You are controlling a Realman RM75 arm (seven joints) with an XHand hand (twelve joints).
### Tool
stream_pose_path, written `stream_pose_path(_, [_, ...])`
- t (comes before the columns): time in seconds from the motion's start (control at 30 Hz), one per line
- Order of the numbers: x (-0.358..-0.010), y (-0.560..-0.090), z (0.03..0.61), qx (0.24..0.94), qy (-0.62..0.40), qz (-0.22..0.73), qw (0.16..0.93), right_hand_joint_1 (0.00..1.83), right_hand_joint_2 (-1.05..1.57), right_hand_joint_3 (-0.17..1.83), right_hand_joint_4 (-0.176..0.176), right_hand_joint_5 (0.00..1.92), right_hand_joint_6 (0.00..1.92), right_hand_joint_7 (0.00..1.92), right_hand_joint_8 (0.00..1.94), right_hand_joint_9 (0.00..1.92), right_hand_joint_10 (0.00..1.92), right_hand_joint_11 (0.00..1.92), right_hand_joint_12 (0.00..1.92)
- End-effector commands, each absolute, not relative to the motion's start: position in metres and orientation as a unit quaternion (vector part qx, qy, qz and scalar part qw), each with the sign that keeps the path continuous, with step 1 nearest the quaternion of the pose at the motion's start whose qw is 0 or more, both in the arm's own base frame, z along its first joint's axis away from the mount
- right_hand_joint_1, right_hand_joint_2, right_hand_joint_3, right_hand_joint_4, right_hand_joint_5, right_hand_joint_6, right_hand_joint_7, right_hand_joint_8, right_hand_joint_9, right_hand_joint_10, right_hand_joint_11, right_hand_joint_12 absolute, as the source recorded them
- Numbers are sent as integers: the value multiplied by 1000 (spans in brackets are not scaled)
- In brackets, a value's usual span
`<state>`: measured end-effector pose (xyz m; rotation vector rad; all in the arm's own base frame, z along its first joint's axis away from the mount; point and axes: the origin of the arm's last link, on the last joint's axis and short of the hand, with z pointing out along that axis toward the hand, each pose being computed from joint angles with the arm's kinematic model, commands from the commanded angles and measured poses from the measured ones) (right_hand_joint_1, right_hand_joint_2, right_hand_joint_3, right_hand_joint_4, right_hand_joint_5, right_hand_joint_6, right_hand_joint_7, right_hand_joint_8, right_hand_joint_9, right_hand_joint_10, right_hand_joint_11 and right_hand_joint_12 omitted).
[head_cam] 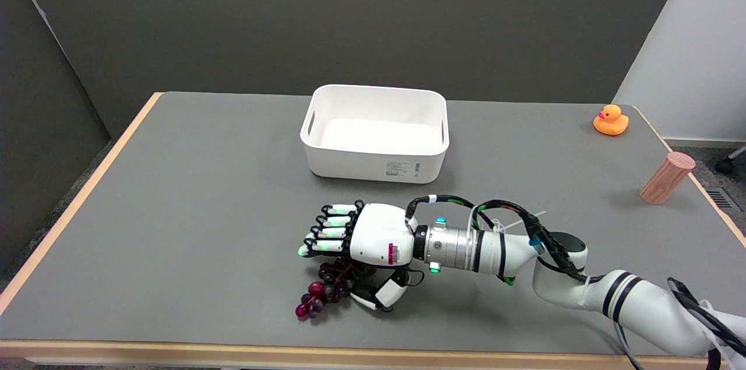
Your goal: Pick up the grape.
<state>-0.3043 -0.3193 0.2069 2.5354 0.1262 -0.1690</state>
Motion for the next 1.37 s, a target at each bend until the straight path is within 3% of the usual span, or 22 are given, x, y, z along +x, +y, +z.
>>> stream_pose_path(0.03, [-316, -317, 212, 950, 37, -64, 303, 972, 767, 908, 46, 384, 939, 565, 711, 468, 962, 362, 1446])
stream_pose_path(0.1, [-315, -317, 213, 950, 39, -63, 304, 980, 817, 859, 47, 396, 1083, 608, 817, 518, 1033, 413, 1494])
stream_pose_path(0.17, [-315, -318, 214, 949, 39, -63, 307, 1118, 1192, 245, -108, 449, 1659, 750, 1272, 598, 1142, 514, 1606])
stream_pose_path(0.2, [-314, -319, 215, 949, 39, -62, 308, 1146, 1222, 184, -128, 475, 1716, 791, 1322, 637, 1194, 559, 1654])
stream_pose_path(0.4, [-304, -323, 220, 947, 39, -38, 316, 1173, 1147, 281, -139, 519, 1622, 848, 1336, 755, 1349, 672, 1720])
stream_pose_path(0.47, [-301, -325, 222, 946, 42, -31, 320, 1174, 1222, 124, -147, 517, 1592, 848, 1339, 815, 1248, 726, 1634])
stream_pose_path(0.57, [-290, -328, 227, 944, 52, -17, 326, 1179, 1207, 144, -148, 525, 1574, 854, 1344, 819, 1262, 720, 1644])
stream_pose_path(0.93, [-191, -354, 244, 915, 159, 71, 363, 1176, 1194, 165, -139, 541, 1556, 859, 1354, 829, 1281, 740, 1679])
stream_pose_path(1.17, [-125, -410, 249, 878, 190, 99, 427, 1169, 1208, 146, -132, 538, 1556, 848, 1365, 832, 1285, 755, 1695])
stream_pose_path(1.37, [-116, -477, 247, 855, 142, 68, 493, 1167, 1217, 135, -131, 531, 1566, 843, 1369, 822, 1279, 742, 1694])
